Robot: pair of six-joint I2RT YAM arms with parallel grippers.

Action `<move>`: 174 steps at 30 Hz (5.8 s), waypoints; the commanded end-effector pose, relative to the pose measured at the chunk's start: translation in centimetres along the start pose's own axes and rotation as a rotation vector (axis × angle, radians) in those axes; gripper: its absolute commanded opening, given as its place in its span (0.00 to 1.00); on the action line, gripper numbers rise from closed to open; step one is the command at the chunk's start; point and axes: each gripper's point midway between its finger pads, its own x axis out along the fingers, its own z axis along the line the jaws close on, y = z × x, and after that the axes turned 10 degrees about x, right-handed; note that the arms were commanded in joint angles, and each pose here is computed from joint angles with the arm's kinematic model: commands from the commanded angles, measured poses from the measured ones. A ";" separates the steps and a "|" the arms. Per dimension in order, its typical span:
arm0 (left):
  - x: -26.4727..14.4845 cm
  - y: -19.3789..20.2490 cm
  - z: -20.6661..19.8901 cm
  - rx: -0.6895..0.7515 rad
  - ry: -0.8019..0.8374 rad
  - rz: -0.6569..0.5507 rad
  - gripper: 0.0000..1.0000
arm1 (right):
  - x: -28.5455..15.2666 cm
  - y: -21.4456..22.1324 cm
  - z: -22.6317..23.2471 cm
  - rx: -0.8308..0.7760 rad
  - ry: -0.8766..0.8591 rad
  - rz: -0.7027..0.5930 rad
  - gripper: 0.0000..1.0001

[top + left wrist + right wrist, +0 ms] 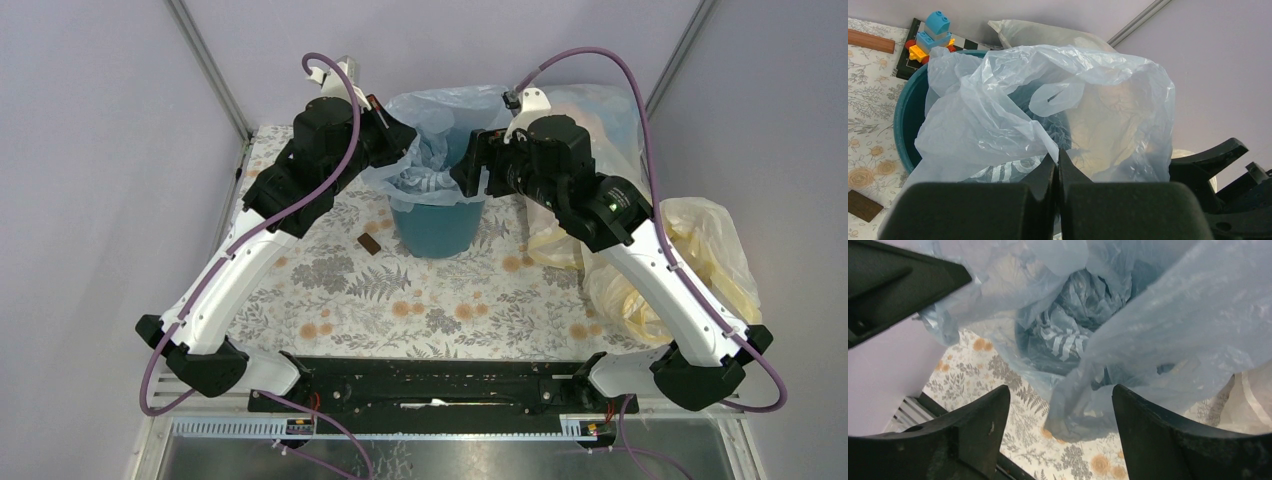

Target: Put the trash bags into the trash bin

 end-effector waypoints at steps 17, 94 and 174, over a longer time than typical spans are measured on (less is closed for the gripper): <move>-4.4 -5.5 1.2 0.074 -0.107 -0.092 0.00 | -0.3 -4.3 -0.7 -0.100 0.092 -0.108 0.00; 0.7 -4.7 16.5 0.089 -0.308 0.159 0.00 | 0.9 -1.7 -12.5 0.087 0.141 0.203 0.00; 2.3 -4.9 15.1 0.097 -0.132 0.060 0.00 | 10.8 -3.8 -5.1 -0.867 -0.114 -0.118 0.00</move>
